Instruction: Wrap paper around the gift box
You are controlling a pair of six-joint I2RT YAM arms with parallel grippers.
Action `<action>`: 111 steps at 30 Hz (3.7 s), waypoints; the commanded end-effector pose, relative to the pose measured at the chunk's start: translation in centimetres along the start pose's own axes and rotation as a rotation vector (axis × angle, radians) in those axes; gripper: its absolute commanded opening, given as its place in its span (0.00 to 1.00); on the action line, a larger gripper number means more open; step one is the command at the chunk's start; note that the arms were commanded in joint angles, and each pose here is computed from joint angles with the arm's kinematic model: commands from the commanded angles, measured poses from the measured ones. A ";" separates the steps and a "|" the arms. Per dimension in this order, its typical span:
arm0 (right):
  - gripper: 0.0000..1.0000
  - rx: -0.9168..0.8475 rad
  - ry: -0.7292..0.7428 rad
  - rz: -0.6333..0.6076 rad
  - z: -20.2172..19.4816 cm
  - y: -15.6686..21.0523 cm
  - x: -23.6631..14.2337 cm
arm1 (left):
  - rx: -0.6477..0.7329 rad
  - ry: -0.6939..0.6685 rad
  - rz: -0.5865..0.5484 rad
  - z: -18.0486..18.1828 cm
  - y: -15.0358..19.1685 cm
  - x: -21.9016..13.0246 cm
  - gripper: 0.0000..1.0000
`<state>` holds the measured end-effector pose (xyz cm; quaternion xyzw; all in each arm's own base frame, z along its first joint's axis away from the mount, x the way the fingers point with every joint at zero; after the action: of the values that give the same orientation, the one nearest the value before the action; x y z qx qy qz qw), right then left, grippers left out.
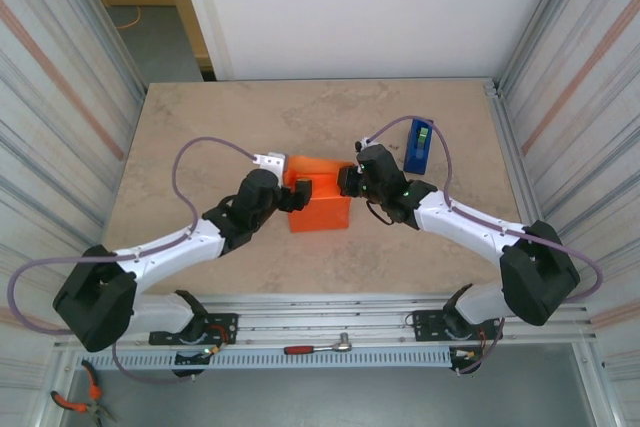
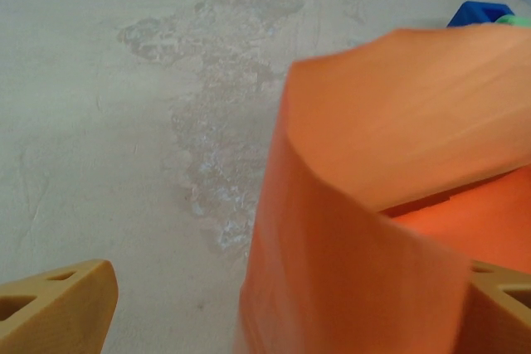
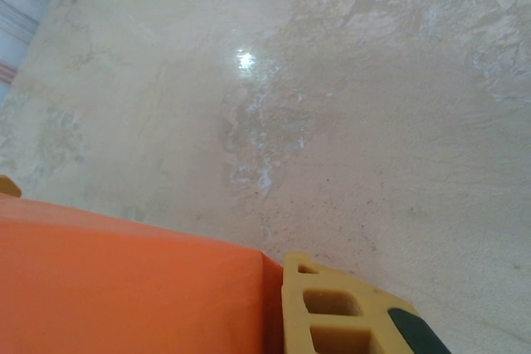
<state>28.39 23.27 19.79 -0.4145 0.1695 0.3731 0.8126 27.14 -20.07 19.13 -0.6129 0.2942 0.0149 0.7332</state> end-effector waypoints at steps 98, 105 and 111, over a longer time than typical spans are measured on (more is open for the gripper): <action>0.98 0.105 0.363 0.133 -6.3 5.5 -1.5 | -0.085 -0.033 -0.101 0.6 -3.5 -2.0 0.53; 0.98 0.107 0.363 0.147 -6.4 5.7 -1.5 | -0.084 -0.009 -0.112 0.5 -4.0 -1.5 0.16; 0.98 0.104 0.357 0.156 -6.2 5.9 -1.3 | -0.073 0.003 -0.116 0.5 -4.6 -1.4 0.29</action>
<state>26.06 21.90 18.43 -0.3754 0.2609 0.3263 0.8274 27.24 -19.89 22.08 -0.6459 0.2700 0.0048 0.7140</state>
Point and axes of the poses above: each hand's point on the last joint's axis, 136 mm out from that joint toward the fingers, its own x axis out along the fingers, its own z axis along the line the jaws close on, y = z × x, the point moved 6 cm from there along -x, back along the fingers, and after that the axes turned 14 degrees about x, right-handed, at the moved point
